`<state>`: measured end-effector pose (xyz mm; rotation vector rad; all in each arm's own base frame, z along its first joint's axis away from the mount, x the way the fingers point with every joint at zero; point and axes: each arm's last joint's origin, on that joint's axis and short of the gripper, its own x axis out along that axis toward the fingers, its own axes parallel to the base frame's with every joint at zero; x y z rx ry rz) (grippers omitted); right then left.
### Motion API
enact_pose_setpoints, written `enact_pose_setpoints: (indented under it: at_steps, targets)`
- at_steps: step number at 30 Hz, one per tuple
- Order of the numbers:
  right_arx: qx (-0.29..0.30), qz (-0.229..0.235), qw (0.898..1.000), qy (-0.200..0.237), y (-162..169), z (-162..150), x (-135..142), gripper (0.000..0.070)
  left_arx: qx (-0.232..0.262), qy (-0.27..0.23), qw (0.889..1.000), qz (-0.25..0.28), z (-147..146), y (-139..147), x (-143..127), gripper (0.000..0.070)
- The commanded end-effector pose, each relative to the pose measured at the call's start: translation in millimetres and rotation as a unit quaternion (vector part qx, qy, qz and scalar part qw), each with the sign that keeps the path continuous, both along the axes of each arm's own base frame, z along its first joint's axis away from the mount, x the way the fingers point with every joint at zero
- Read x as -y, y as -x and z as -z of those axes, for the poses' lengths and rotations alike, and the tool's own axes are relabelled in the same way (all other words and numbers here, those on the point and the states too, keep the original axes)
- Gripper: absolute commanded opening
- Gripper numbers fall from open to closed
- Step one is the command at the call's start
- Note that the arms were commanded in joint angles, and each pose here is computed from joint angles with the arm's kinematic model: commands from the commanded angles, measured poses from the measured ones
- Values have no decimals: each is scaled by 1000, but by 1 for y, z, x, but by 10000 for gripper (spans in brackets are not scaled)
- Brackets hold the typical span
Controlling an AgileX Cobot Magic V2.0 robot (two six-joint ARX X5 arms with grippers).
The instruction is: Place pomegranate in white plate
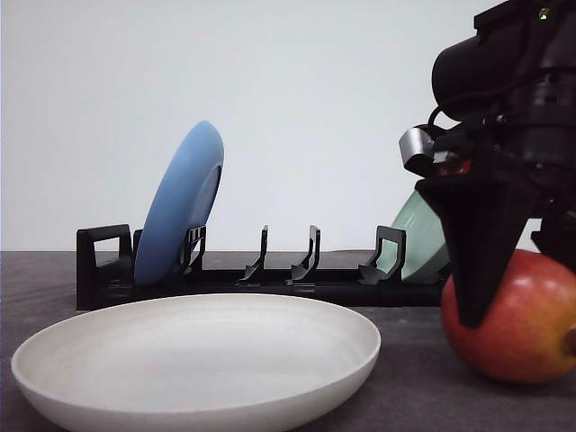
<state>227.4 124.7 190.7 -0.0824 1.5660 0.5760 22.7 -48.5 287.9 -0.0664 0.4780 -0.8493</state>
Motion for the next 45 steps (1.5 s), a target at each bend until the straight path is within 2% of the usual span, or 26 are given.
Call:
enact_pose_setpoints:
  at_steps: [1, 4, 9, 13, 18, 23, 29, 35, 39, 43, 45]
  targets:
    - [5, 2, 1000, -4, -6, -9, -7, 467, 1, 9, 1000, 4, -3, 1, 0, 625]
    - [13, -4, 1000, -11, -9, -28, -18, 467, 1, 9, 1000, 4, -3, 1, 0, 625]
    - [59, -36, 997, -44, -7, -58, -52, 467, 2, 9, 1000, 3, -3, 0, 0, 625]
    - [98, -58, 990, -83, 1, -65, -83, 468, 4, 11, 1000, 0, -4, 0, 0, 625]
    - [111, -77, 984, -114, 12, -54, -122, 467, 24, 6, 999, -46, -4, -2, -1, 625]
    - [99, -88, 984, -115, 17, -32, -149, 468, 37, 3, 997, -72, -4, -3, -3, 625]
    - [82, -95, 987, -97, 16, -6, -163, 468, 38, 2, 997, -72, -4, -3, -3, 625]
    - [80, -91, 989, -83, 17, 0, -165, 471, 38, 2, 997, -72, -4, -3, -3, 625]
    - [75, -90, 989, -86, 17, 0, -165, 521, 38, 2, 997, -72, -5, -3, -3, 625]
    - [75, -88, 990, -86, 17, 0, -165, 691, 39, 2, 997, -74, -5, -3, -3, 625]
    - [76, -88, 990, -85, 17, 0, -165, 700, 39, 2, 997, -74, -5, -3, -3, 625]
